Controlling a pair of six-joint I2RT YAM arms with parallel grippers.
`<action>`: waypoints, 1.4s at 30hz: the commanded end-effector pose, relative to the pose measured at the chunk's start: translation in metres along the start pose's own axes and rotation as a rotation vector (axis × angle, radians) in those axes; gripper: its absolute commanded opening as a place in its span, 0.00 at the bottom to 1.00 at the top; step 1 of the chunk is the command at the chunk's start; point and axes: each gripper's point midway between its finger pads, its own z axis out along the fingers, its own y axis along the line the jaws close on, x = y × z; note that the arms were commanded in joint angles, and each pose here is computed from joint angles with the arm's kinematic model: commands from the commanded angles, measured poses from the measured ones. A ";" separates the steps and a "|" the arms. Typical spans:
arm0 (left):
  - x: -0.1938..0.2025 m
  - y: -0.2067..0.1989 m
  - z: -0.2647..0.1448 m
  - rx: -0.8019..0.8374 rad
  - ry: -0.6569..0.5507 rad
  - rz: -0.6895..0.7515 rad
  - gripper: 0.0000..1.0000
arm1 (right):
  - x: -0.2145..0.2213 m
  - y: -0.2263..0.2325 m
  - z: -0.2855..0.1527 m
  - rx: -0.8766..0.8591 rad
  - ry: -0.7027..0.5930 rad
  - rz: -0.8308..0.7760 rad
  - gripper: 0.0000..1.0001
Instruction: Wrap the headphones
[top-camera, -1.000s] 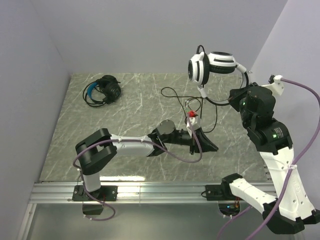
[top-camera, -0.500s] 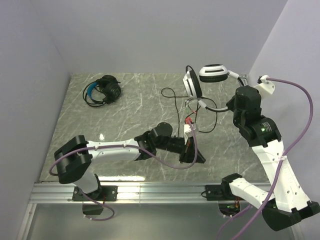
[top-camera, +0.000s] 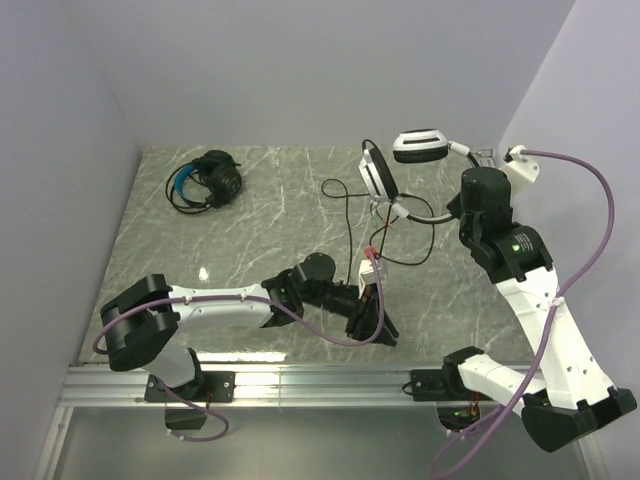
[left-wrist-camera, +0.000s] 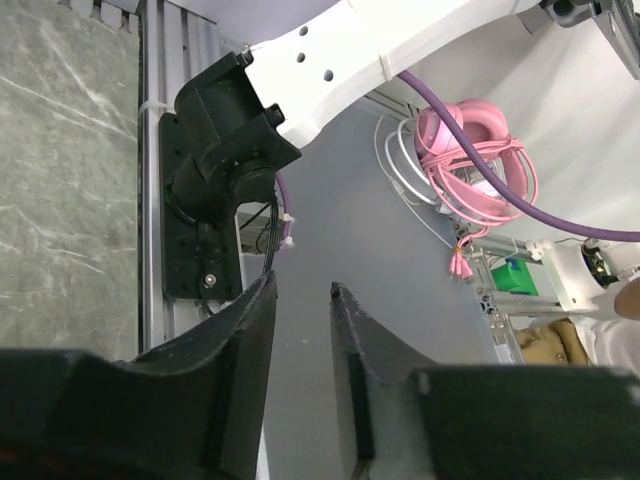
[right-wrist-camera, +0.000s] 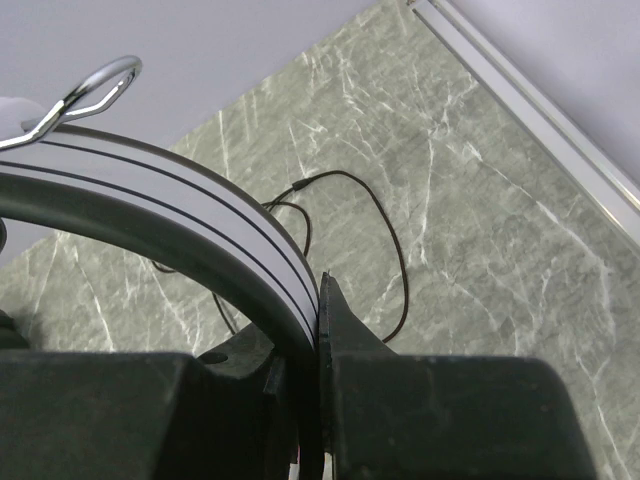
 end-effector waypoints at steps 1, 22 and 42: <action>-0.010 -0.031 -0.002 0.102 -0.008 0.052 0.35 | -0.058 0.018 -0.007 -0.038 -0.187 0.224 0.00; 0.038 0.000 0.007 -0.050 0.056 -0.028 0.43 | -0.081 0.029 0.000 -0.027 -0.217 0.214 0.00; -0.102 0.093 -0.078 -0.885 -0.208 0.301 0.60 | -0.069 0.055 -0.065 -0.393 -0.079 0.324 0.00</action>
